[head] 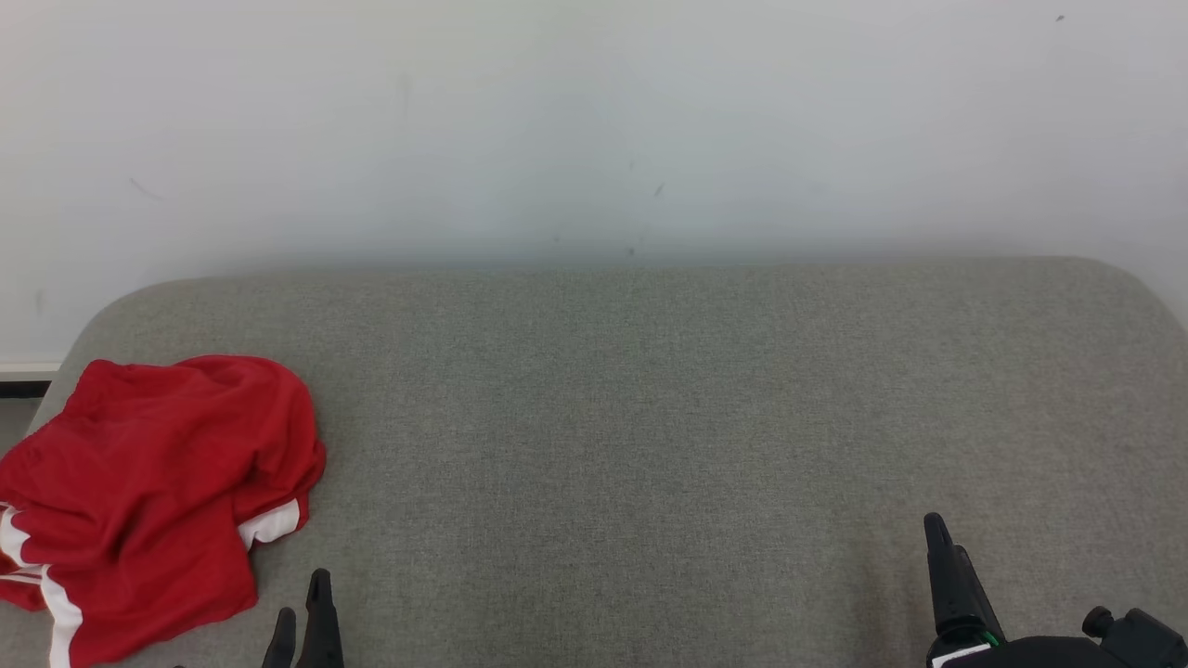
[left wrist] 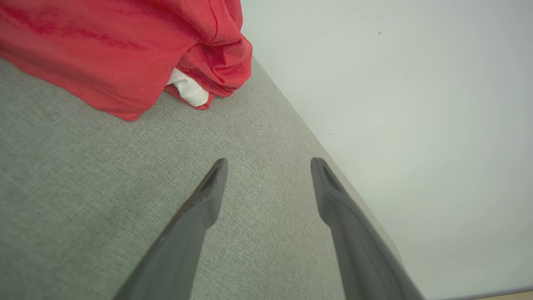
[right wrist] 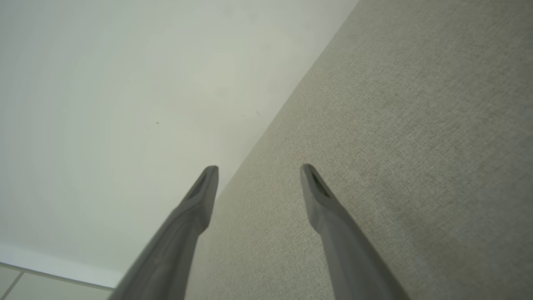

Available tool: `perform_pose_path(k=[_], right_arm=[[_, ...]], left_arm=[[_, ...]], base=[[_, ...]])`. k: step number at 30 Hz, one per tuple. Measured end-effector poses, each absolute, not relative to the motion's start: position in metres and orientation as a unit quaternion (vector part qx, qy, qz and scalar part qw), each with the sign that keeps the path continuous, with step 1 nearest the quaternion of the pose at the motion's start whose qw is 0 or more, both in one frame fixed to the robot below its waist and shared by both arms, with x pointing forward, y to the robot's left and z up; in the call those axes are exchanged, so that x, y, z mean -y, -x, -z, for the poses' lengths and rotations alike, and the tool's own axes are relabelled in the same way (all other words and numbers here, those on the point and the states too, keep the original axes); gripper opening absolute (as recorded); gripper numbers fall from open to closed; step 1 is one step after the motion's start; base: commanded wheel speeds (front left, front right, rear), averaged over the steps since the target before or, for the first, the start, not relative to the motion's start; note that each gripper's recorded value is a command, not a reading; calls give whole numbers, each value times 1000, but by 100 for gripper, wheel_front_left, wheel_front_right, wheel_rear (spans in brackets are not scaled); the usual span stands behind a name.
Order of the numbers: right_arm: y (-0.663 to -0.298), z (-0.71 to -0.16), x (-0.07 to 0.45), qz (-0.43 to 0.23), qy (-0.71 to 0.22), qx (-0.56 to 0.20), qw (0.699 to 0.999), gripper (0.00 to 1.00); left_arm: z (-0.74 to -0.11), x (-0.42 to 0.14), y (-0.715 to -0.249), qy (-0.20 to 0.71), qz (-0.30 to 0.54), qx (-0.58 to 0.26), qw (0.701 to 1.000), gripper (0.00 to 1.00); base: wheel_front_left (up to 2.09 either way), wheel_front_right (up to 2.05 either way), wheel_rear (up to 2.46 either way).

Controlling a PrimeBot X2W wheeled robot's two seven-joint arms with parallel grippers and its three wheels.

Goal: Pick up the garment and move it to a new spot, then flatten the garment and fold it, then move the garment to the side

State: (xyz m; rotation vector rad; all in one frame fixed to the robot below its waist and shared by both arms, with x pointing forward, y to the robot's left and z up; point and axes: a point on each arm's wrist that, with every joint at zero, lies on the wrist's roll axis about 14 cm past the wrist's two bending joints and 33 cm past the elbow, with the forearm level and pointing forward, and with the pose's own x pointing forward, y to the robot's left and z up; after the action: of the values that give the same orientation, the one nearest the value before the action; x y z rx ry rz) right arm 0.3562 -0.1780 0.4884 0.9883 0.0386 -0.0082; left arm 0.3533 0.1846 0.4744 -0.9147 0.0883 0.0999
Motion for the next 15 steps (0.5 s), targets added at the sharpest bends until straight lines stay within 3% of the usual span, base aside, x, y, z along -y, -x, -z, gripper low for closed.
perform_pose_path(k=[15], right_arm=[[-353, -492, 171, -16, -370, -12, 929, 100]], left_arm=[[-475, -180, -346, 290, -31, -44, 955, 100]], base=[[0, 0, 0]])
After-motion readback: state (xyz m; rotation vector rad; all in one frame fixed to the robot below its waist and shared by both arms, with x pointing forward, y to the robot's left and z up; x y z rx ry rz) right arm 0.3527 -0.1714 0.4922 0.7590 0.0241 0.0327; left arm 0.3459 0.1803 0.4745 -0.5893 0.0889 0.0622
